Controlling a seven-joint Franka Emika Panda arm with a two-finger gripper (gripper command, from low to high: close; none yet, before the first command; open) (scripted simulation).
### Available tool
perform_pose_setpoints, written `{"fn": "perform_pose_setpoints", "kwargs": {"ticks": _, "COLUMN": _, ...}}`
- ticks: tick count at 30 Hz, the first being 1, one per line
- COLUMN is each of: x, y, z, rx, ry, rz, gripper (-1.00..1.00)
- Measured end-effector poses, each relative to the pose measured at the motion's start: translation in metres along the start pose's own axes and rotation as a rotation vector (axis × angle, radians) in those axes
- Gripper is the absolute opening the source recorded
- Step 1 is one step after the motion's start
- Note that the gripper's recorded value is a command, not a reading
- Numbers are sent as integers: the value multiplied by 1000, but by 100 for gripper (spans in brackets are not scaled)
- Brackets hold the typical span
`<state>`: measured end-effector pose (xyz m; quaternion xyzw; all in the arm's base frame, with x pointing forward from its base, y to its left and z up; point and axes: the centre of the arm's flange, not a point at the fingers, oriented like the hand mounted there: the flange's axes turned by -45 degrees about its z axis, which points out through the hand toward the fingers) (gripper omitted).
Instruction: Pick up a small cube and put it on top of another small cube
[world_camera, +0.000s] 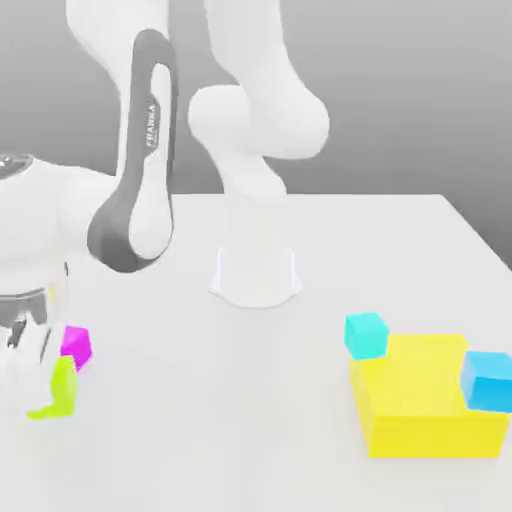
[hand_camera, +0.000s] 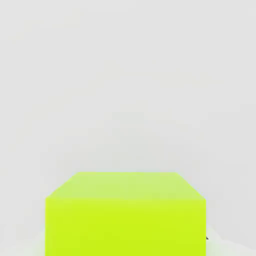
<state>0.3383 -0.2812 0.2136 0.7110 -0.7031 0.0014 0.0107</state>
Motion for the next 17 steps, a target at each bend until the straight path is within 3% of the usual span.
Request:
{"fn": "perform_pose_setpoints", "kwargs": {"ticks": 7, "x": 23, "y": 106, "z": -34, "rx": 6, "ry": -12, "rz": 501, "gripper": -100}}
{"fn": "perform_pose_setpoints", "kwargs": {"ticks": 13, "x": 21, "y": 114, "z": 15, "rx": 11, "ry": -21, "rz": 556, "gripper": -100}}
{"fn": "perform_pose_setpoints", "kwargs": {"ticks": 14, "x": 20, "y": 115, "z": 23, "rx": 11, "ry": -20, "rz": 556, "gripper": 100}}
{"fn": "perform_pose_setpoints", "kwargs": {"ticks": 17, "x": 20, "y": 115, "z": 23, "rx": 11, "ry": -20, "rz": 556, "gripper": 100}}
